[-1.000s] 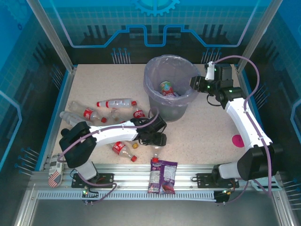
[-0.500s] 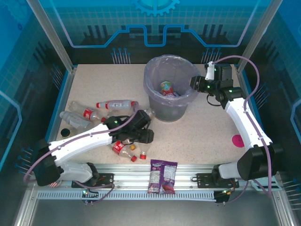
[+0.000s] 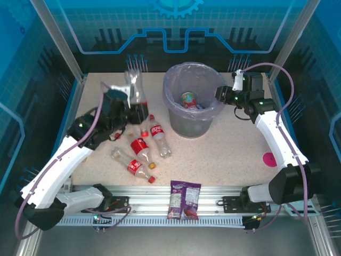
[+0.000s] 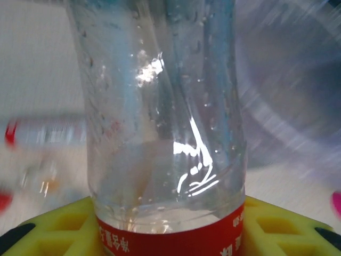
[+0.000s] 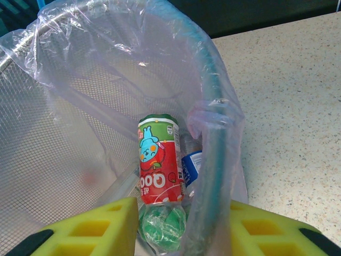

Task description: Put the plastic bottles in the bin

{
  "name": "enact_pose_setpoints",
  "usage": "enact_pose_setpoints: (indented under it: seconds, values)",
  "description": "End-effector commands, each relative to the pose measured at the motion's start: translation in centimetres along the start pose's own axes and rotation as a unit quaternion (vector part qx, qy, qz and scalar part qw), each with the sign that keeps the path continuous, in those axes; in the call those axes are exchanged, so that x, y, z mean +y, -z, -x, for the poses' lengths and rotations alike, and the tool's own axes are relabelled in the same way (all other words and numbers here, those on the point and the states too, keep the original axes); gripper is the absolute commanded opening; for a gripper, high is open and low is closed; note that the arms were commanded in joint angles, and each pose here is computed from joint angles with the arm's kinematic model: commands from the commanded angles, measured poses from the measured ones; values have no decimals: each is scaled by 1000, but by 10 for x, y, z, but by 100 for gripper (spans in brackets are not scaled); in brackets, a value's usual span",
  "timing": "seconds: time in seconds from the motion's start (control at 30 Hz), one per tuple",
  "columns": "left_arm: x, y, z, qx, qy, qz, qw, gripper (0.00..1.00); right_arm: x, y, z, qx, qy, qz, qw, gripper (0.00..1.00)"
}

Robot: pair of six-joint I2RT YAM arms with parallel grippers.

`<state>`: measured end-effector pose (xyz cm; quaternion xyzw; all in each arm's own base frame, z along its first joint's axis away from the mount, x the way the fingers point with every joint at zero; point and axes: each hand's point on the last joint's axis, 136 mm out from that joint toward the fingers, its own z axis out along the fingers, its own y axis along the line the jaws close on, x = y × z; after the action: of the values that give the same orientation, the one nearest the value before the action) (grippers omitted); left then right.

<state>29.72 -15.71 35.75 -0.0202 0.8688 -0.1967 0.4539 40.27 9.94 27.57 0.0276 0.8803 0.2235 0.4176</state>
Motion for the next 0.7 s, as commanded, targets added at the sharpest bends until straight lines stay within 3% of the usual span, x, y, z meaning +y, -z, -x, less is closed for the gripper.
enact_pose_setpoints:
  seconds: [0.0,0.17,0.37,0.67]
  values:
    - [-49,4,72,-89,-59,-72,992,32,-7,0,-1,9,-9,-9,1000,41]
    - [-106,-29,121,-119,-86,-144,979,30,-4,2,0,6,-9,-5,1000,41]
    - [-147,-92,140,-142,-130,-195,962,20,0,0,-1,10,-13,5,1000,41]
    - [-146,-171,83,-22,-143,-184,972,15,1,-4,-5,16,-16,10,1000,41]
